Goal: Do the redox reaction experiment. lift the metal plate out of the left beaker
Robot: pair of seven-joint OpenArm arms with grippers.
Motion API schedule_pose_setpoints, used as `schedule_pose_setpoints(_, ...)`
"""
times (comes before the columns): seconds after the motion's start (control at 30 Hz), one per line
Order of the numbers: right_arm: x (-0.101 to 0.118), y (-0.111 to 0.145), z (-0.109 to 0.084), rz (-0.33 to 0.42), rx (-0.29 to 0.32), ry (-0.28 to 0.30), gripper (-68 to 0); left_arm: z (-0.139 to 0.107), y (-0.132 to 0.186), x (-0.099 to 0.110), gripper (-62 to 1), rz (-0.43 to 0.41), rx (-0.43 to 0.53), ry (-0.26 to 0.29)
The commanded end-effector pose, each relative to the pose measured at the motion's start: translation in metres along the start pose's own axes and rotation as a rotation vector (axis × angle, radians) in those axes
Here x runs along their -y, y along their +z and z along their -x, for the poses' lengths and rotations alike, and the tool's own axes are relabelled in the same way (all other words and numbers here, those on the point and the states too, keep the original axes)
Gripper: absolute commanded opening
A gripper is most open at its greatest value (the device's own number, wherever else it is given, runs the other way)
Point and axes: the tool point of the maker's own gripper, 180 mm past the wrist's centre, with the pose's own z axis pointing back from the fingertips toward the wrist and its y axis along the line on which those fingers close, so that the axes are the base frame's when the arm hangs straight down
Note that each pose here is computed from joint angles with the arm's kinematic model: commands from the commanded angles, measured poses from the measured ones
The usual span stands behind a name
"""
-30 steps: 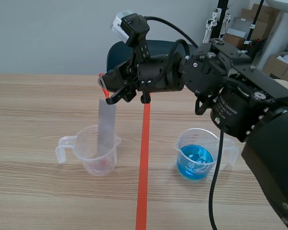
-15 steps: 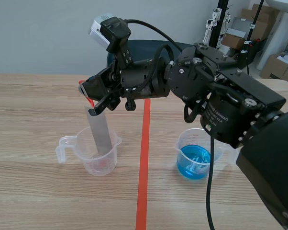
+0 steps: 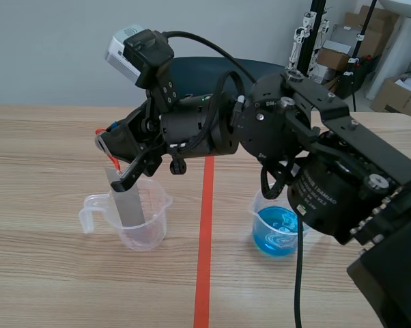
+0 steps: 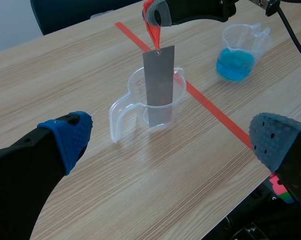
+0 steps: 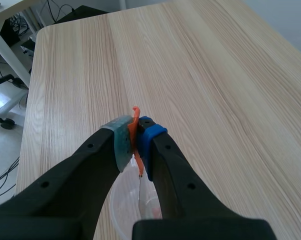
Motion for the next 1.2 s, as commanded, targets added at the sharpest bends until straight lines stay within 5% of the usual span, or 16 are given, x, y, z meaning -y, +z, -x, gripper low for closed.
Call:
schedule_pose_setpoints(0.0,0.0,0.001,-0.013,-0.013,0.035,0.024,-67.3,-0.006,-0.001,0.002,1.4,0.001,0.03,0.011)
schedule_pose_setpoints(0.43,0.002,0.003,-0.015,-0.008,0.039,0.037,-67.3,-0.006,-0.001,0.002,1.4,0.001,0.03,0.011)
schedule_pose_setpoints(0.9,-0.019,0.016,-0.073,-0.018,0.134,0.202,-67.3,-0.006,-0.001,0.002,1.4,0.001,0.03,0.011)
schedule_pose_setpoints(1.17,-0.017,0.027,-0.09,0.017,0.159,0.238,-67.3,-0.006,-0.001,0.002,1.4,0.001,0.031,0.011)
